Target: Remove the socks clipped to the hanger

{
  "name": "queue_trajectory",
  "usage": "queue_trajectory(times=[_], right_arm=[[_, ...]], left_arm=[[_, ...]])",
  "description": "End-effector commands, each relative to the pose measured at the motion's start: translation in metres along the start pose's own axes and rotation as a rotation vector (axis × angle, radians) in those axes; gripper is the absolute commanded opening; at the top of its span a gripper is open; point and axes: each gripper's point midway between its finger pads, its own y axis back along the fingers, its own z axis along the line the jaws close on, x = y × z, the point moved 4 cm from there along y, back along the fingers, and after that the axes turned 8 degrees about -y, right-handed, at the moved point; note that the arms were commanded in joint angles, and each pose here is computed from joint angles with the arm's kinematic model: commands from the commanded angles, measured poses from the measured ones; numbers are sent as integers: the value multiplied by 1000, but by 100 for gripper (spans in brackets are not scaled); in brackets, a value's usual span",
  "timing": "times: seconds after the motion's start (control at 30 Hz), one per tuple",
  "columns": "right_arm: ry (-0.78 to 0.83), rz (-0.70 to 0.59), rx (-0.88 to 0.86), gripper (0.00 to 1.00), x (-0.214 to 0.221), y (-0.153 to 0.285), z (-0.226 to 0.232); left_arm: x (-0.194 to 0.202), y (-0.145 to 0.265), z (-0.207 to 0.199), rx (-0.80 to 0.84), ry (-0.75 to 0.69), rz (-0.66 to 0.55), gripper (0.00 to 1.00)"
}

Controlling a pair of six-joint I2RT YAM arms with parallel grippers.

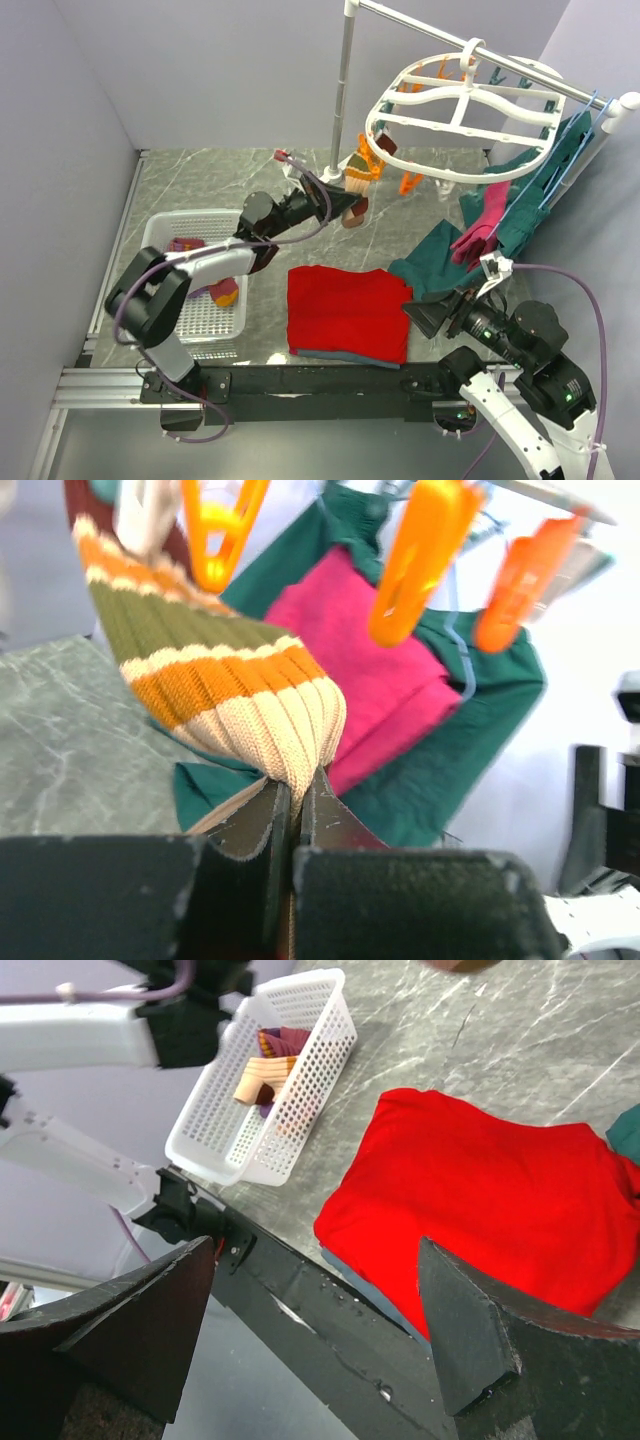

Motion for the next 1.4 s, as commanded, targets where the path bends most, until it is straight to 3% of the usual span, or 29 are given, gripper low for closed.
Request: queue_trajectory(times=[0.0,0.23,0.37,0.5,0.77,1.1,1.37], right_arm=[[50,-48,-49,88,-18,-1,16],[59,-32,-58,88,-20,-12,17],[63,-34,-69,88,-22,-15,19],[64,-41,-89,88,-25,-18,23],[23,-102,-119,87,-33,-31,25],[-66,-311,-88,74,-70,-45,26],[-82,-289,-126,70,-74,-62,32]], left_arm=[[-11,9,-34,-2,-77,19,1],[4,16,-77,-44,-62,85,1],[5,15,-92,-158,-65,94,1],[1,19,-106,-154,25,74,1],[2,16,-136,-141,26,73,1],[12,10,-156,-117,26,100,1],[19,2,-166,-97,23,131,2]])
